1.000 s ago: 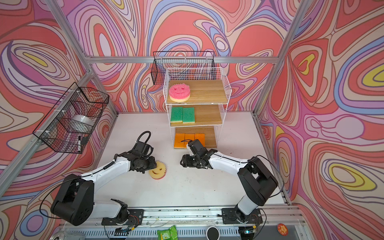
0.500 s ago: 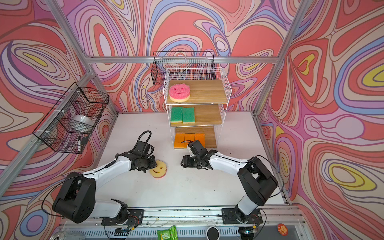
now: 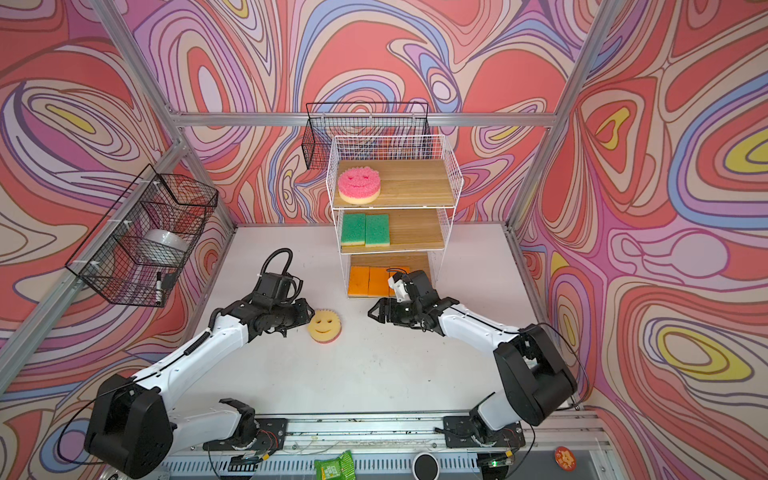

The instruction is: Place and organize the cleaning sponges onto the shelf

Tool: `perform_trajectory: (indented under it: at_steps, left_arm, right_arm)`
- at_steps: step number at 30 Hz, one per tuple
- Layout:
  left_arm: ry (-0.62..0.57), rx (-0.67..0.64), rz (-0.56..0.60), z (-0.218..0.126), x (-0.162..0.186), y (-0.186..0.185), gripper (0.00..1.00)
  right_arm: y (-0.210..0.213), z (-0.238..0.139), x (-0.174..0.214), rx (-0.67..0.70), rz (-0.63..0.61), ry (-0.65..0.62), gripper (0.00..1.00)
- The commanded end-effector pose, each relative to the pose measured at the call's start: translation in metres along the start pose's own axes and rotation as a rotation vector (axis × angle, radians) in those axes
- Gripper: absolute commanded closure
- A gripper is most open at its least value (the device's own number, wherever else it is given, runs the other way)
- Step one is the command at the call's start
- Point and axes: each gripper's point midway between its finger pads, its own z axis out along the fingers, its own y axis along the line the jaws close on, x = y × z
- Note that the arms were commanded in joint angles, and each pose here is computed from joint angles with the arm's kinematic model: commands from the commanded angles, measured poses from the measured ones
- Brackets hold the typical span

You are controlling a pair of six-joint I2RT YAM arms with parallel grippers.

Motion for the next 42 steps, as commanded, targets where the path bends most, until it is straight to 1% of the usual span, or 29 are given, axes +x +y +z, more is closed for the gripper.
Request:
perform_trajectory:
  at_steps: [1, 2, 3, 5, 6, 7, 10, 14, 18, 23, 25, 32, 36, 39, 42]
  left_arm:
    - [0.009, 0.024, -0.009, -0.004, 0.0, -0.007, 0.66]
    - [0.009, 0.009, -0.008, -0.003, -0.001, -0.004, 0.64]
    - [0.013, -0.014, -0.005, -0.001, 0.001, 0.0, 0.56]
    - [0.018, -0.043, -0.006, 0.004, 0.003, 0.007, 0.36]
    - [0.018, -0.047, -0.009, 0.007, 0.004, 0.01, 0.29]
    - [0.018, -0.05, -0.022, 0.011, 0.006, 0.015, 0.24]
    - [0.022, -0.02, -0.077, 0.023, 0.007, 0.025, 0.18]
    - [0.002, 0.057, -0.143, 0.034, 0.001, 0.034, 0.16]
    - [0.035, 0.07, -0.135, 0.05, 0.002, 0.036, 0.14]
    - [0.059, 0.116, -0.161, 0.068, 0.007, 0.033, 0.15]
    - [0.062, 0.13, -0.163, 0.07, 0.011, 0.03, 0.15]
    - [0.034, 0.164, -0.159, 0.069, 0.017, 0.021, 0.16]
    - [0.042, 0.19, -0.158, 0.072, 0.02, 0.016, 0.19]
    - [0.037, 0.219, -0.167, 0.073, 0.021, 0.011, 0.29]
    - [0.041, 0.242, -0.174, 0.076, 0.023, 0.007, 0.35]
  right_arm:
    - [0.024, 0.002, 0.006, -0.127, -0.046, 0.037, 0.16]
    - [0.023, 0.003, 0.007, -0.126, -0.044, 0.041, 0.15]
    - [0.022, 0.005, 0.009, -0.129, -0.04, 0.044, 0.14]
    - [0.022, 0.012, 0.014, -0.128, -0.041, 0.055, 0.13]
    - [0.023, 0.018, 0.019, -0.124, -0.052, 0.065, 0.11]
    - [0.025, 0.024, 0.024, -0.121, -0.068, 0.071, 0.09]
    - [0.021, 0.035, 0.029, -0.107, -0.055, 0.063, 0.07]
    - [0.013, 0.047, 0.03, -0.098, -0.026, 0.053, 0.07]
    - [0.012, 0.061, 0.032, -0.1, -0.024, 0.054, 0.07]
    - [0.014, 0.082, 0.035, -0.11, -0.018, 0.067, 0.07]
    - [0.008, 0.092, 0.039, -0.099, -0.004, 0.081, 0.07]
    - [0.011, 0.11, 0.043, -0.129, 0.014, 0.101, 0.09]
    - [0.014, 0.116, 0.047, -0.151, 0.02, 0.116, 0.11]
    - [0.015, 0.118, 0.05, -0.163, 0.024, 0.127, 0.14]
    - [0.015, 0.123, 0.054, -0.175, 0.037, 0.137, 0.16]
